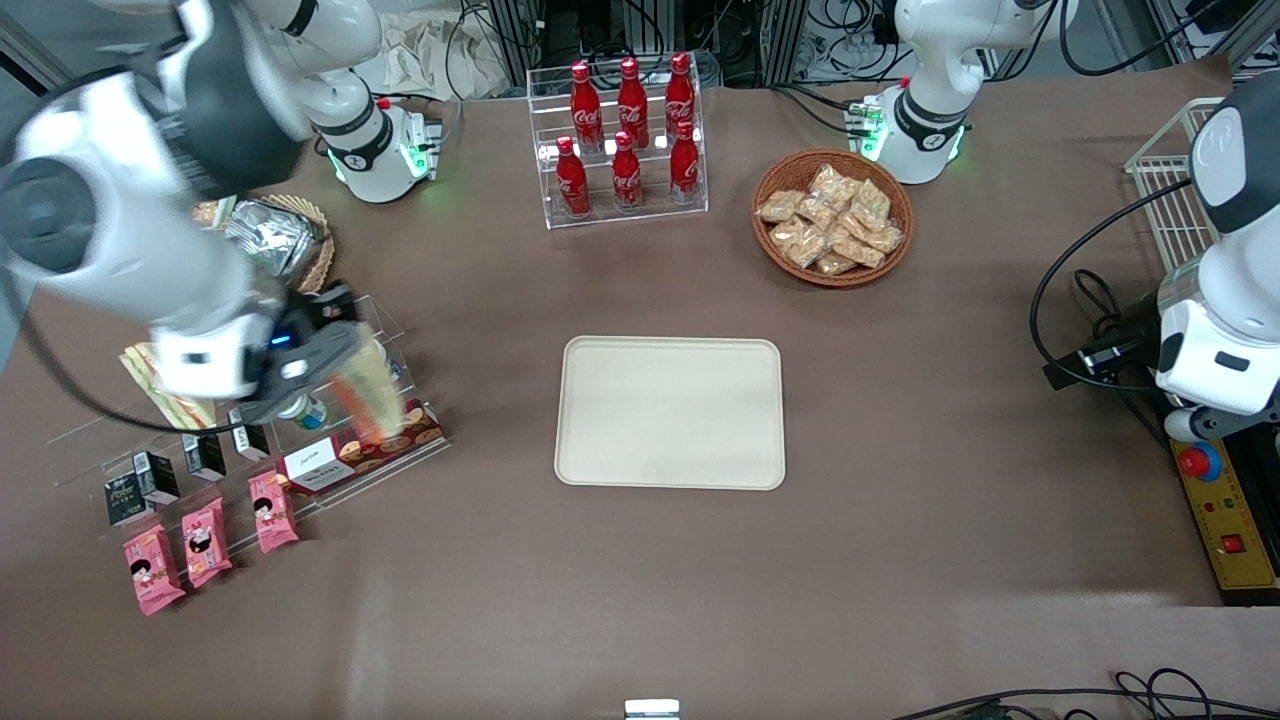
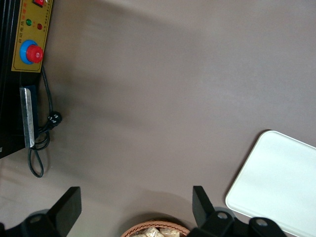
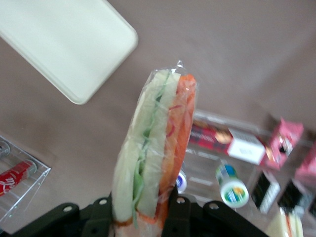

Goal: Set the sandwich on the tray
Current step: 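Lift the sandwich out of the rack and carry it toward the beige tray, then lower the held sandwich onto the beige tray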

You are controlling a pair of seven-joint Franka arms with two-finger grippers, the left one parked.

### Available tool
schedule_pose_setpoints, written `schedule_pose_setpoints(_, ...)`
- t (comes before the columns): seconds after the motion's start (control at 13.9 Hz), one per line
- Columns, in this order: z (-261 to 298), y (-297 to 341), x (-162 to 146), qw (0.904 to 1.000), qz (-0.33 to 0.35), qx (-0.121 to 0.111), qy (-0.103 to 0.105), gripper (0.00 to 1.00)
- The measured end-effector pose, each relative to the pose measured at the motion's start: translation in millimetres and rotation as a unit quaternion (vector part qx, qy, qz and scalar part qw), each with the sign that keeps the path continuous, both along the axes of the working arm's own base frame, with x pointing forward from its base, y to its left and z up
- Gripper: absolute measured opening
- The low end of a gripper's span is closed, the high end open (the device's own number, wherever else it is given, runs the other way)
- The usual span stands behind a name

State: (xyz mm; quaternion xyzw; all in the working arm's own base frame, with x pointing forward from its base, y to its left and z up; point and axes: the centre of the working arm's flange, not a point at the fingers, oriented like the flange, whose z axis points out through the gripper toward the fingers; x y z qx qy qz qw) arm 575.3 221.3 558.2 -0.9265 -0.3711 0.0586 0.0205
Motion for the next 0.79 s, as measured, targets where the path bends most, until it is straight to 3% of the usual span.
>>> schedule_pose_setpoints(0.5,-75,160,-20,0.9865,0.143,-0.02,-0.077,0.37)
schedule_pose_setpoints(0.79,-124,188,-7,0.969,0.226,-0.004,-0.101,0.37)
